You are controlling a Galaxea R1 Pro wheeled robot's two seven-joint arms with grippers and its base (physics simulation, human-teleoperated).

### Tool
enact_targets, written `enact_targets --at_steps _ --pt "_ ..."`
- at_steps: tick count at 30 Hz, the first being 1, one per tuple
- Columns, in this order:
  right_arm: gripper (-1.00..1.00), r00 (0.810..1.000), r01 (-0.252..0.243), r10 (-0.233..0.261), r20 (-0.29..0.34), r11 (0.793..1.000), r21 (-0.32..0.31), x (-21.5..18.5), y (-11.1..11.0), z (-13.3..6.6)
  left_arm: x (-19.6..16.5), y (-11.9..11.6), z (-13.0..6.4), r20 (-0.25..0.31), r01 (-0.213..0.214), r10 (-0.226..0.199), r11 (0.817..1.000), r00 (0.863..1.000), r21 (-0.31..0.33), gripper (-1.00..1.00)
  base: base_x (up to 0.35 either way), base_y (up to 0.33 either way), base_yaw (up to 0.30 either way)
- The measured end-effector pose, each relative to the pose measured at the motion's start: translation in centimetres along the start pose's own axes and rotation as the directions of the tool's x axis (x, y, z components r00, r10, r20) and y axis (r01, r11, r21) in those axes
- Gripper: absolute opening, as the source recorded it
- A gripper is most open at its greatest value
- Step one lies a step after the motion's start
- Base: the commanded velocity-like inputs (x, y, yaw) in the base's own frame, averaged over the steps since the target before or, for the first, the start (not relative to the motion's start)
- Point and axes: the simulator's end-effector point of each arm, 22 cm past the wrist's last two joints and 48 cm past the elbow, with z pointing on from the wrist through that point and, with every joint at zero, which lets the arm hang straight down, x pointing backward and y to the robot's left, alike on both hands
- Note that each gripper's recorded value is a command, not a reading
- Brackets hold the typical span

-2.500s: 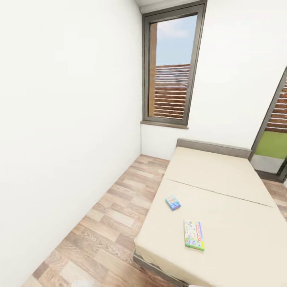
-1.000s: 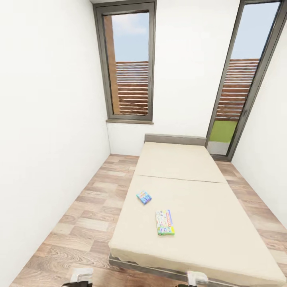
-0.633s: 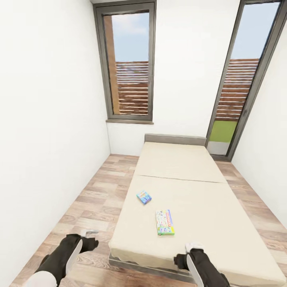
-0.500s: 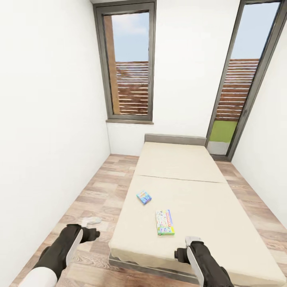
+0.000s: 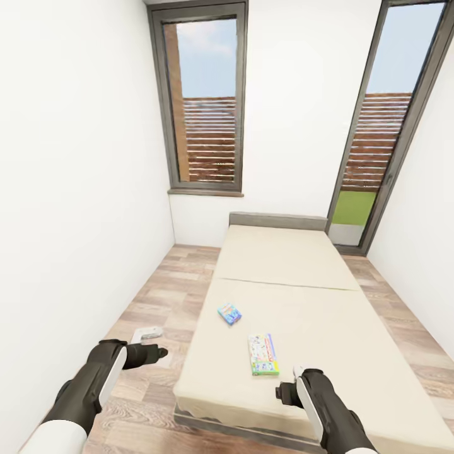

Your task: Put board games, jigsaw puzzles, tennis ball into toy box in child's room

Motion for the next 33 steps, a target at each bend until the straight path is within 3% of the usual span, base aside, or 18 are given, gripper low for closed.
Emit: enact_targets --at_steps 15,33 --pt "1.0 0.999 -0.035 0.035 -0.001 0.999 -0.038 -0.05 0.93 -0.02 -0.01 0.01 0.05 0.001 0.002 -0.002 1.0 1.0 0.005 1.0 0.208 0.208 -0.212" --pt "1.0 0.998 -0.041 0.042 0.036 0.998 -0.037 -0.81 0.96 0.1 0.16 0.06 0.24 -0.003 0.0 0.0 1.0 1.0 0.002 1.0 0.168 0.038 -0.025"
